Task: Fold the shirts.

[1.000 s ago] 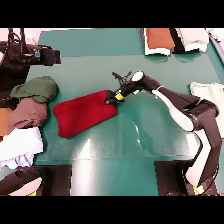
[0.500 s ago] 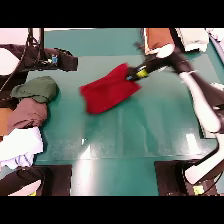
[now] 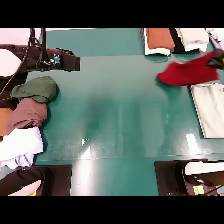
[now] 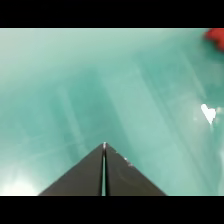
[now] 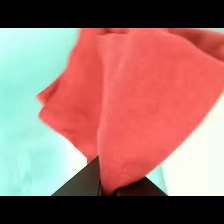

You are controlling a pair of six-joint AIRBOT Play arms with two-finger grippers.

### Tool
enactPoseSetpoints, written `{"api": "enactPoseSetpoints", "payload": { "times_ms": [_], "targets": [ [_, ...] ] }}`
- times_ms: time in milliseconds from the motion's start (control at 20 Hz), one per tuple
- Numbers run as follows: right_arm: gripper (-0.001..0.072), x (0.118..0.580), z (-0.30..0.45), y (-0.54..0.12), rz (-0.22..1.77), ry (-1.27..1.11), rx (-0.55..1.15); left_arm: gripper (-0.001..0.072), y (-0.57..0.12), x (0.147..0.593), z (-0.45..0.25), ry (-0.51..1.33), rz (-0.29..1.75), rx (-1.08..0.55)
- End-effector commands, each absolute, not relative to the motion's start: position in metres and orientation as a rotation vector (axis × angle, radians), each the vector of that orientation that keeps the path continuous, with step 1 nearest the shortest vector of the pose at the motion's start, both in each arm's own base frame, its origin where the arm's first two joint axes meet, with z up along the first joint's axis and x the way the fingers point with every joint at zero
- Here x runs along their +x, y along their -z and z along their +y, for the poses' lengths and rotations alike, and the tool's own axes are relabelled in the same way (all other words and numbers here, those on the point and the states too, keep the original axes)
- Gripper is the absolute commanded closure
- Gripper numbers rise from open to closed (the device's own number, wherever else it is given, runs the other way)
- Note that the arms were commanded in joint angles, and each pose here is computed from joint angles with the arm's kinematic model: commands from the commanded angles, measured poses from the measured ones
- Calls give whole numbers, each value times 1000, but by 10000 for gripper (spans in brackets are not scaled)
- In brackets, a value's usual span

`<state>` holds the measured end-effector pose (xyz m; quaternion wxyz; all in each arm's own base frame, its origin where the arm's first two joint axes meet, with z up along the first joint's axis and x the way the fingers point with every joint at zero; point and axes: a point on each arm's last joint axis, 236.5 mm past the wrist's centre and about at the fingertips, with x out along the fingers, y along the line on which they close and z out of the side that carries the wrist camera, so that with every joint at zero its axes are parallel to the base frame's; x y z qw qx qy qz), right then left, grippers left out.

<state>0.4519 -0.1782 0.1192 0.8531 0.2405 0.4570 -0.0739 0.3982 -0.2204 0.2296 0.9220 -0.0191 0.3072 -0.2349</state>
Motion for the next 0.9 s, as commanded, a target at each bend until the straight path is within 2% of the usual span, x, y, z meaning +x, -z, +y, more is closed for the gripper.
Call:
{"api": "enactPoseSetpoints", "payload": {
  "times_ms": [0,300,450,850],
  "targets": [
    [695,419,-246,-129,894,318,595,681,-232,400,-222,479,621,-61],
    [696,433,-257,-207,620,360,512,680,-233,400,-222,473,625,-83],
    [696,422,-250,-228,590,369,502,680,-233,400,-222,473,626,-82],
    [696,374,-234,-204,810,399,484,680,-228,397,-221,474,648,-66]
  ]
}}
